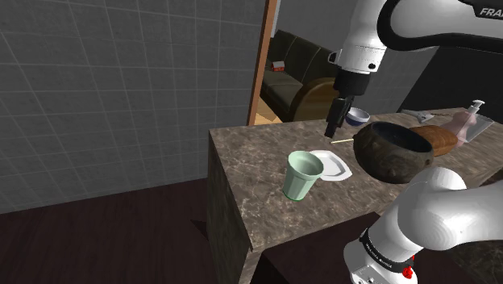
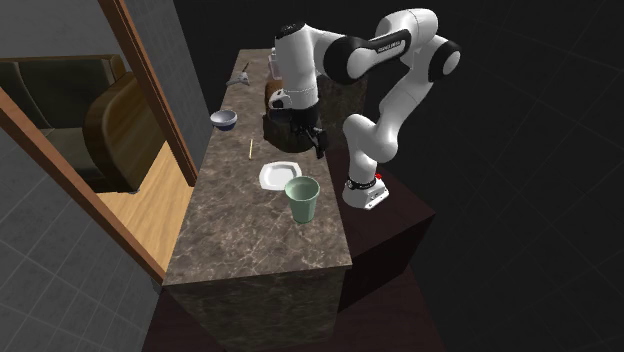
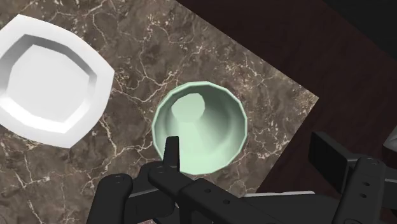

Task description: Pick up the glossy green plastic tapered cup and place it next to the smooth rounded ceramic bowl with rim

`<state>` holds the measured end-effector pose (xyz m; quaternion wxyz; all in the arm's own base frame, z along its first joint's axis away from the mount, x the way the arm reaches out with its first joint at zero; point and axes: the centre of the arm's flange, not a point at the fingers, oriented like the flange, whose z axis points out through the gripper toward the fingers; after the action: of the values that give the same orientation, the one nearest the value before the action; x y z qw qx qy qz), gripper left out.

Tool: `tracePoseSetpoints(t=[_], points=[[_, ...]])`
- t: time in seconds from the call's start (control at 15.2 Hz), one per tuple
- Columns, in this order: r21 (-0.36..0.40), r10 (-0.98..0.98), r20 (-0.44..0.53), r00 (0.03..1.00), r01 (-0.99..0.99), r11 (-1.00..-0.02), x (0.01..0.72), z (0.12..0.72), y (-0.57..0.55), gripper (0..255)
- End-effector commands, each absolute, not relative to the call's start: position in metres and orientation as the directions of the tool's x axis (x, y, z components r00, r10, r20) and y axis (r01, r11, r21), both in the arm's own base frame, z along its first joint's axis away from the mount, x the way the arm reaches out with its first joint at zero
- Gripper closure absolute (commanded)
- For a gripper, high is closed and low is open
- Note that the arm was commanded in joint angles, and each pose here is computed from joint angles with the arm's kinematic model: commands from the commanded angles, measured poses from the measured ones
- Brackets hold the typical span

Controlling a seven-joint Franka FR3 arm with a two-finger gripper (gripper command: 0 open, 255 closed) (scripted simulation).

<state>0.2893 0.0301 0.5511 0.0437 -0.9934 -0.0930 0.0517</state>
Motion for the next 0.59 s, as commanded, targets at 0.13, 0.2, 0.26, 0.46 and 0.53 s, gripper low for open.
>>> tracePoseSetpoints(t=[0.13,0.2,0.26,0.46,0.53], points=[[-0.129,0.198,-0.099,0.975,0.185,-0.974,0.301,0.528,0.014,0],[-0.145,0.202,-0.101,0.974,0.187,-0.972,0.306,0.517,0.007,0],[-0.161,0.206,-0.103,0.973,0.188,-0.969,0.312,0.505,0.000,0],[-0.209,0.219,-0.108,0.970,0.194,-0.959,0.328,0.469,-0.021,0],[-0.225,0.224,-0.110,0.968,0.195,-0.955,0.334,0.457,-0.028,0]])
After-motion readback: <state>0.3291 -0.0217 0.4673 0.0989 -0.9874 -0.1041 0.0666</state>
